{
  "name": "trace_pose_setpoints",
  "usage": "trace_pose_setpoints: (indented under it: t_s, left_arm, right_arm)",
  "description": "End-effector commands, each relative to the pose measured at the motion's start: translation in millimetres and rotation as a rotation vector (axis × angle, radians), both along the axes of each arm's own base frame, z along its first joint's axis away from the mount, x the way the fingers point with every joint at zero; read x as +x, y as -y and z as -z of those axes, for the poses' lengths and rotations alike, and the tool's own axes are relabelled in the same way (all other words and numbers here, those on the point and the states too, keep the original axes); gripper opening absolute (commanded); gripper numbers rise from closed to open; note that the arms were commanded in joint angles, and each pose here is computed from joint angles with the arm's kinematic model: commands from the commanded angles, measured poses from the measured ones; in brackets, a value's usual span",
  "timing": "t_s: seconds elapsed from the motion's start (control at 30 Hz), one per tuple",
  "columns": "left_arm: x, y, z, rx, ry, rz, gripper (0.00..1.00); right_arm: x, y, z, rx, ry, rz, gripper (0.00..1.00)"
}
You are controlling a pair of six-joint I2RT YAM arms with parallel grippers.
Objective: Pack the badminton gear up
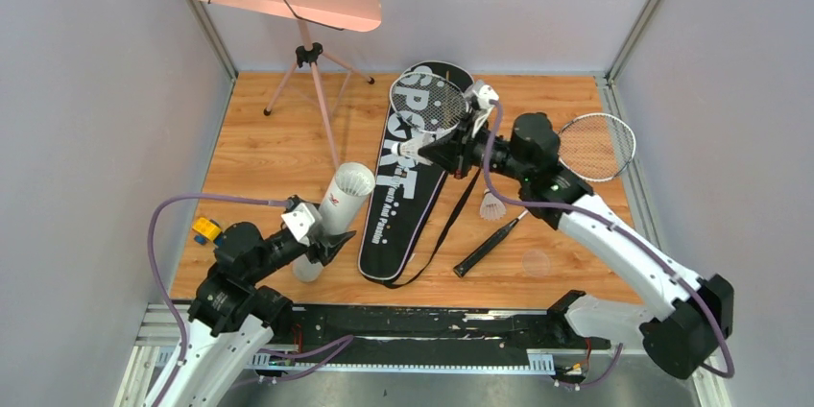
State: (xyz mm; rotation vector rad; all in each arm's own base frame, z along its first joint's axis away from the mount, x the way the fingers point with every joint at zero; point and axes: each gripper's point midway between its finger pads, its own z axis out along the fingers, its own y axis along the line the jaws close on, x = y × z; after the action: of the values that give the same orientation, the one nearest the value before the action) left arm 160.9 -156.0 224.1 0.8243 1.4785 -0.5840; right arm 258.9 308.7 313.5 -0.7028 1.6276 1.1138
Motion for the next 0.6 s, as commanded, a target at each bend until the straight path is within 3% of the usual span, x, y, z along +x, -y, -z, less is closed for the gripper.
trace_pose_setpoints:
  t_s: [0.0,0.33,0.57]
  left_arm:
    - [3,0,-14,-0.012,0.031,-0.009,0.61]
    - [6,2,-5,0.013,-0.019,-0.005,0.61]
    - [5,4,-1,0.027,-0.033,0.011,0.61]
  right_arm:
    - [-10,28,-72,0.039,0.196,0.088,0.00]
    - [-58,33,-135,0.058,0.325,-0.079,0.00]
    - [-89,16,-140,0.021,0.409,-0.240,0.00]
